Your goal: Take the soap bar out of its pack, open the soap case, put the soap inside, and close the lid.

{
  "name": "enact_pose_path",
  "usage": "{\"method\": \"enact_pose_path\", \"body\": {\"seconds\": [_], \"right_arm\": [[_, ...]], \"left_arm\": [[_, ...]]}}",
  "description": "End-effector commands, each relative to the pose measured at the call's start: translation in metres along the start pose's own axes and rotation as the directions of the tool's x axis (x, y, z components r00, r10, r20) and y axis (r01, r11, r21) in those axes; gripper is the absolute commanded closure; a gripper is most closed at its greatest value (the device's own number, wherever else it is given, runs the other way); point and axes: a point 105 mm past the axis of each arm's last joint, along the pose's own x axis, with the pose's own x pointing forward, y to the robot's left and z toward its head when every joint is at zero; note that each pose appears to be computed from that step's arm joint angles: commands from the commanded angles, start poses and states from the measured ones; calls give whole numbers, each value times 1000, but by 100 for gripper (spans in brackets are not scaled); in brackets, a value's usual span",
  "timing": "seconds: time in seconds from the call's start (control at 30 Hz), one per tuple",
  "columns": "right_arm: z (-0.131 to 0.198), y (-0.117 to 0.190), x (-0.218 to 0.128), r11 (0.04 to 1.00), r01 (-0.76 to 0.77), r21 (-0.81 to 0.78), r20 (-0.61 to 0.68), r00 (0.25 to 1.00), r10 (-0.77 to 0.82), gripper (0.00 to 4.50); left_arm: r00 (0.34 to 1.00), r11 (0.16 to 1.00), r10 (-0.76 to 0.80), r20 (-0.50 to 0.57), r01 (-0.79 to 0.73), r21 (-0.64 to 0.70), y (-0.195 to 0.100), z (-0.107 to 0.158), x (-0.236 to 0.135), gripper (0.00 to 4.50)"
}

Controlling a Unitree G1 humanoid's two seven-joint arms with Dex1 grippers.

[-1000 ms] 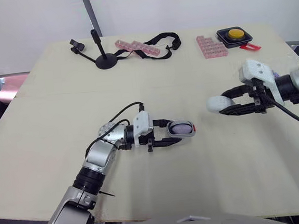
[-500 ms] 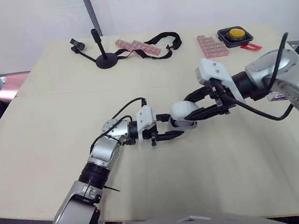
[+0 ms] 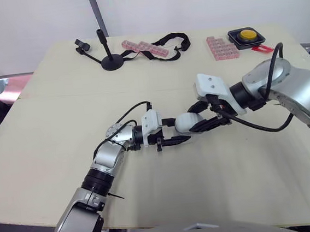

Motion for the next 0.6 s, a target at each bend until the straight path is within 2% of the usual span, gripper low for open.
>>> {"method": "enact_pose_path", "body": {"seconds": [0.03,0.6], "right_arm": [[7,-2,-4,998,19,-54,-6,1000,-20,255],[-10,-6,8,999,16,-48,-35,999,-17,255]], "left_arm": [[1000,1000,23,-4,-23,15,3,2,-5,259],[1000,1000,28,-2,-28,14,4,3,-5,259]]}}
